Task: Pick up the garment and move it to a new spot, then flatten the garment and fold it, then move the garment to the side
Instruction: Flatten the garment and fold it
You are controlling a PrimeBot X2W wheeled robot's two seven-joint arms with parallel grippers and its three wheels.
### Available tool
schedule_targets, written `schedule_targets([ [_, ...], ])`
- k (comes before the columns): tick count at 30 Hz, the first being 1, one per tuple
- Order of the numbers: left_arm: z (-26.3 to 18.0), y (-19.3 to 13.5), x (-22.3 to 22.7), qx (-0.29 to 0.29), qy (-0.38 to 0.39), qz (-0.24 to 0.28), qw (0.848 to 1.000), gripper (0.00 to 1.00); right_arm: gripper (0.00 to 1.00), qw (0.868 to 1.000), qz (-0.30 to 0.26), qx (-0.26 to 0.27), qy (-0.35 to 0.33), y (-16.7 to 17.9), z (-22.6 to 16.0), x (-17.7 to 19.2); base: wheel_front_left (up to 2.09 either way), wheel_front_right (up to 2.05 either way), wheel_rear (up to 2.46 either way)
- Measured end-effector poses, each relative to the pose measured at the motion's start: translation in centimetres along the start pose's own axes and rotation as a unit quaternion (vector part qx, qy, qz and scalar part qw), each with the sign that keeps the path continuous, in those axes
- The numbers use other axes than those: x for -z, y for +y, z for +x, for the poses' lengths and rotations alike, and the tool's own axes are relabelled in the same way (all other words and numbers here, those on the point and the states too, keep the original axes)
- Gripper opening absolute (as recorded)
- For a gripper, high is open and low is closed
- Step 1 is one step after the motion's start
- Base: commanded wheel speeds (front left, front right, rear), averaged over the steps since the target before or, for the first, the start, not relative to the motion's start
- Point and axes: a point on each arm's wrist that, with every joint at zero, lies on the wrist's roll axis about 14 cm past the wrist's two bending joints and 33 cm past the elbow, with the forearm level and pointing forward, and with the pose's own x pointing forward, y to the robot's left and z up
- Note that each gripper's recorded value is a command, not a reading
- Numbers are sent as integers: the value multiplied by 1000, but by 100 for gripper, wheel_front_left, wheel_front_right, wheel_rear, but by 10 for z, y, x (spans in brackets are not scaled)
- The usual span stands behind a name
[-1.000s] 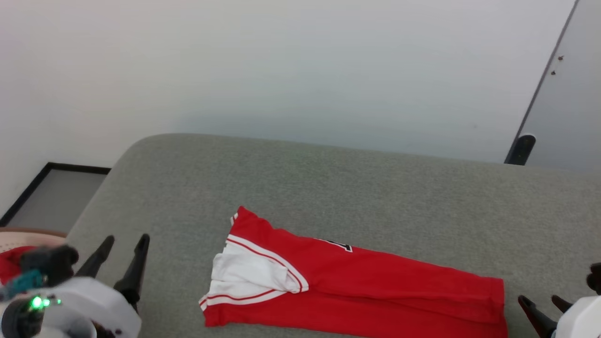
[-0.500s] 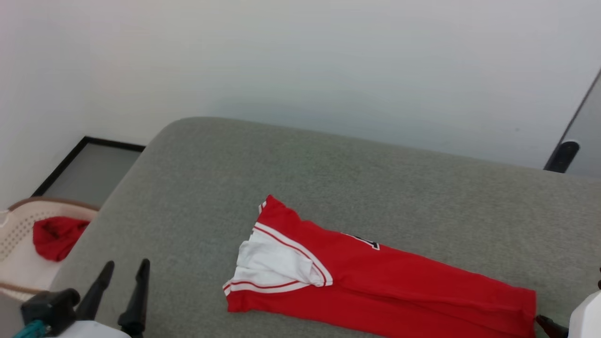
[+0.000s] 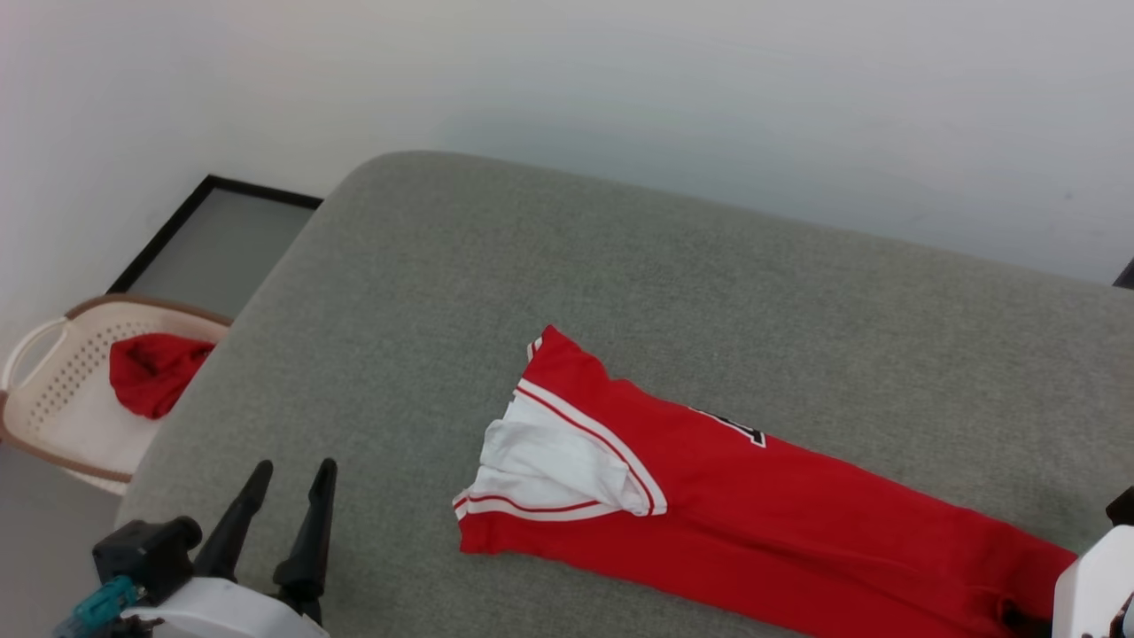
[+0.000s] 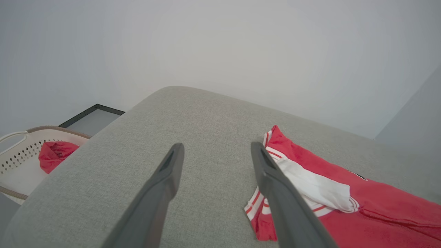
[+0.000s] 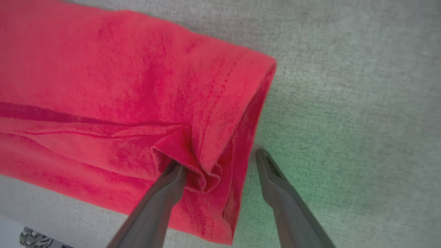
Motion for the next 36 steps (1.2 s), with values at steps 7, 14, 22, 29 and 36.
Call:
schedule_targets([
  [7, 4, 4, 5, -13, 4, -14, 1000, 100, 0, 999, 1, -14, 52, 4, 20, 3, 0, 0, 0],
  [14, 5, 5, 8, -16, 7, -18, 1000, 100, 0, 998, 9, -19, 57, 1, 25, 0, 0, 0, 0],
  [22, 7, 2, 8, -9, 5, -22, 1000, 100, 0, 1000, 10, -10, 20, -8, 20, -16, 0, 0, 0],
  [29, 4, -4, 12, 1, 10, -28, 1000, 100, 0, 998, 16, 55, -15, -63, -12, -35, 0, 0, 0],
  [36, 2, -10, 15, 10, 14, -39, 999, 100, 0, 996, 33, 65, -58, -83, -47, -49, 0, 0, 0],
])
